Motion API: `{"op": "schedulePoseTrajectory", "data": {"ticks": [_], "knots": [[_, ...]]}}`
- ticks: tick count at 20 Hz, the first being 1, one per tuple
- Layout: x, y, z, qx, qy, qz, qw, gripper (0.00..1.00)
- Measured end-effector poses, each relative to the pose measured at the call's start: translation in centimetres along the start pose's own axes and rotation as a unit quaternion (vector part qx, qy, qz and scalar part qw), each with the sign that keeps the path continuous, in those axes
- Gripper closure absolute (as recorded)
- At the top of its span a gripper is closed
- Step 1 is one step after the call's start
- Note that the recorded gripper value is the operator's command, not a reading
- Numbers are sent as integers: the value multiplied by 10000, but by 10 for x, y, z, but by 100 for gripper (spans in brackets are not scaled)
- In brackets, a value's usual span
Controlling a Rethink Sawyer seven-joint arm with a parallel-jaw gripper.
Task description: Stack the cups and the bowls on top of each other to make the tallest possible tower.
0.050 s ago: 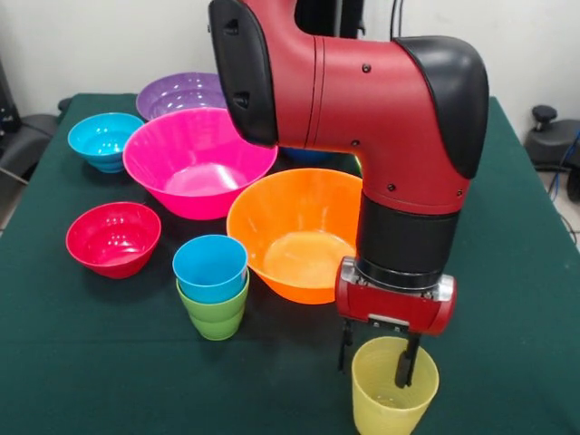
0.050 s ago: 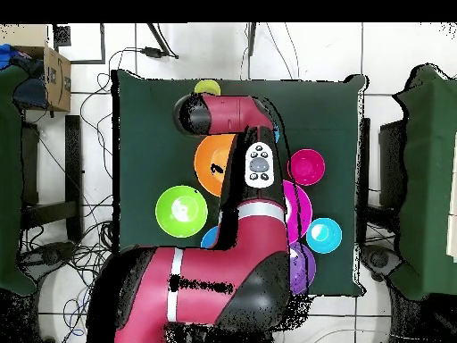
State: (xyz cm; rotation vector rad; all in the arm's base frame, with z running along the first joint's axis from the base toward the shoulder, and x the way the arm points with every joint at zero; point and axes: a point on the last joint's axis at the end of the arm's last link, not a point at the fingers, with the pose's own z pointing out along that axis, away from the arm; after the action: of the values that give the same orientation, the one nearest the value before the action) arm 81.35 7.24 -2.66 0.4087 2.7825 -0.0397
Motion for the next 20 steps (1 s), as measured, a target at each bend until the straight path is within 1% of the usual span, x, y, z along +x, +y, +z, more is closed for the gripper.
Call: {"op": "schedulePoseTrajectory", "data": {"ticks": [3,5,6,13,20], "knots": [[2,3,2,-91,-16,57,9999,0],[2,5,3,-150,-63,74,9998,0],[3,9,5,-208,-105,85,9997,100],[4,13,4,-278,-149,115,9994,100],[4,14,4,-289,-144,131,9994,100]]}}
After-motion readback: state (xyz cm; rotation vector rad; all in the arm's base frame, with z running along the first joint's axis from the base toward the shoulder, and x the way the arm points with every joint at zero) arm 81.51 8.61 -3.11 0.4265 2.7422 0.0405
